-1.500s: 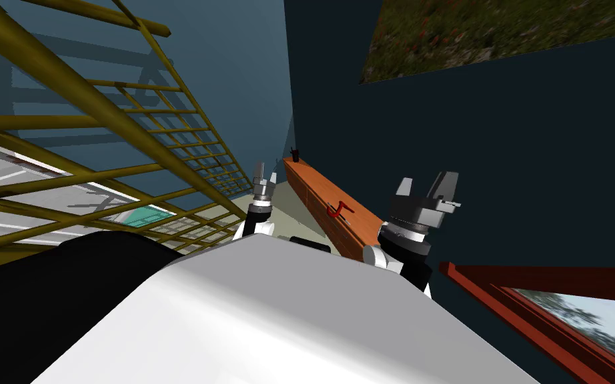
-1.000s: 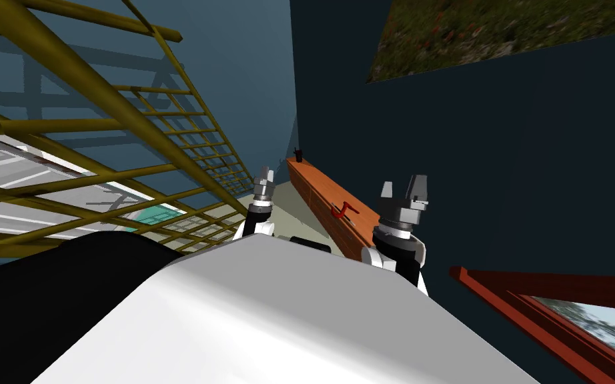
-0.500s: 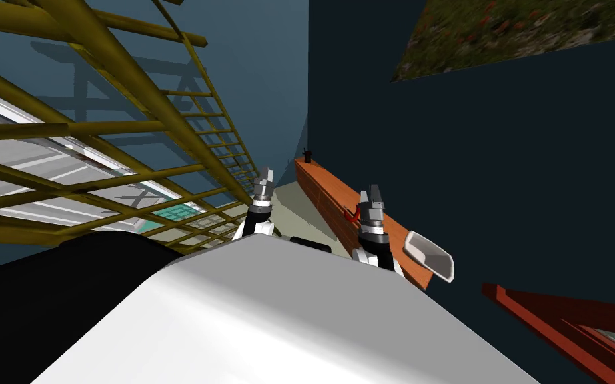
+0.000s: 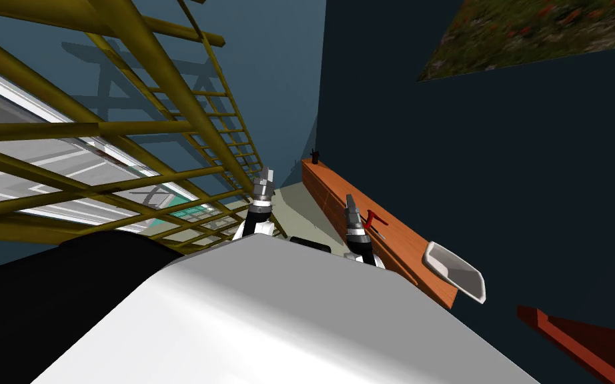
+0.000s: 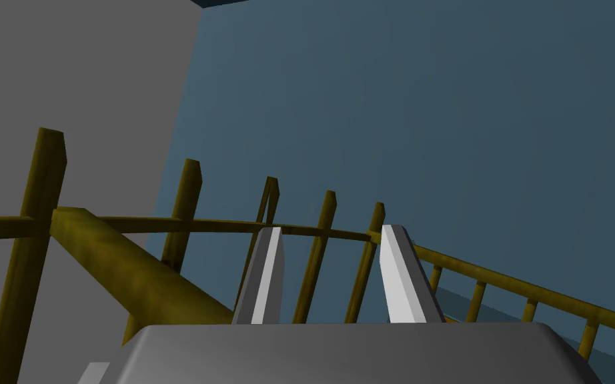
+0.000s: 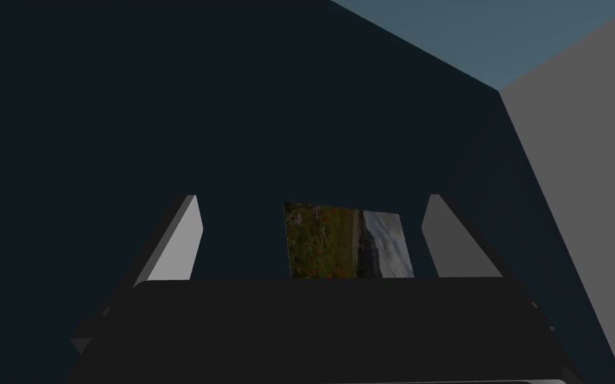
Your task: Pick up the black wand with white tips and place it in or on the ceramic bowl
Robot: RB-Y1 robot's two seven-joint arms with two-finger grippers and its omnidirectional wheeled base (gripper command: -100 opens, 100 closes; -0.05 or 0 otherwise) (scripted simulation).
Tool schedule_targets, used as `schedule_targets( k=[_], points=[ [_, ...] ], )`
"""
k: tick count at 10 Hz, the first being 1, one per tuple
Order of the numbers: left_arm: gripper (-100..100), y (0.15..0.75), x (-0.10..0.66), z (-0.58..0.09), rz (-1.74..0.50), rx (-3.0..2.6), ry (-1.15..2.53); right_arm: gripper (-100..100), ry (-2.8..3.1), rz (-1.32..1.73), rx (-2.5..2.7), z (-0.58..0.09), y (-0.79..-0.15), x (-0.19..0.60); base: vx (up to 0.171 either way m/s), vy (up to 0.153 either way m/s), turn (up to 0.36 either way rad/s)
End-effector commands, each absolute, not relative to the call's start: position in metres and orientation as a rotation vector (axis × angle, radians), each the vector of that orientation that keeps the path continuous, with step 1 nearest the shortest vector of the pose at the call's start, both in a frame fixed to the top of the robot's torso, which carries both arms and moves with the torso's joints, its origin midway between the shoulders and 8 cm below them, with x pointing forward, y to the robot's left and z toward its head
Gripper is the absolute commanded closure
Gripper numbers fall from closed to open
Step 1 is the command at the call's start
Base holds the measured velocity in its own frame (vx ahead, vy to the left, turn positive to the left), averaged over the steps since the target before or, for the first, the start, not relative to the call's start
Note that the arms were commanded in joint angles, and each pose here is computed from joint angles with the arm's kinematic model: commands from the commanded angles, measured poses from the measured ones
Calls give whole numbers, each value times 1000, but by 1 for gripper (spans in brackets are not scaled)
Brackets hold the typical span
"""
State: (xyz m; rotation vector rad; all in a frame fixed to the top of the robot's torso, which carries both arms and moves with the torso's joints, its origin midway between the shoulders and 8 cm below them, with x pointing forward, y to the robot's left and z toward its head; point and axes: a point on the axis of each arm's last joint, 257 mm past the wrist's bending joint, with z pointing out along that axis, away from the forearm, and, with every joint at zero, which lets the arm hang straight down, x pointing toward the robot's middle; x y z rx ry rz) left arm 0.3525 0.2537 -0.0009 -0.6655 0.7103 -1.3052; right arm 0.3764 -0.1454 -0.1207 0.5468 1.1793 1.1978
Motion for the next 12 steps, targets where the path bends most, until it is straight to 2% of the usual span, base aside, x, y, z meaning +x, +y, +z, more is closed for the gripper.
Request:
schedule_targets(
  k=[1, 6, 9, 12],
  points=[
    [0, 254, 353, -1, -1305, -665, 710, -100, 1274, 1157, 530, -154, -133, 375, 53, 159, 123],
    [0, 254, 353, -1, -1305, -665, 710, -100, 1459, 1079, 510, -227, -117, 365, 41, 109, 48],
    [0, 254, 353, -1, -1305, -665, 710, -100, 1628, 998, 451, -290, -106, 345, 1, 2, -1],
    [0, 254, 353, -1, -1305, -665, 710, -100, 1642, 992, 456, -297, -107, 343, 4, -4, 14]
  ],
)
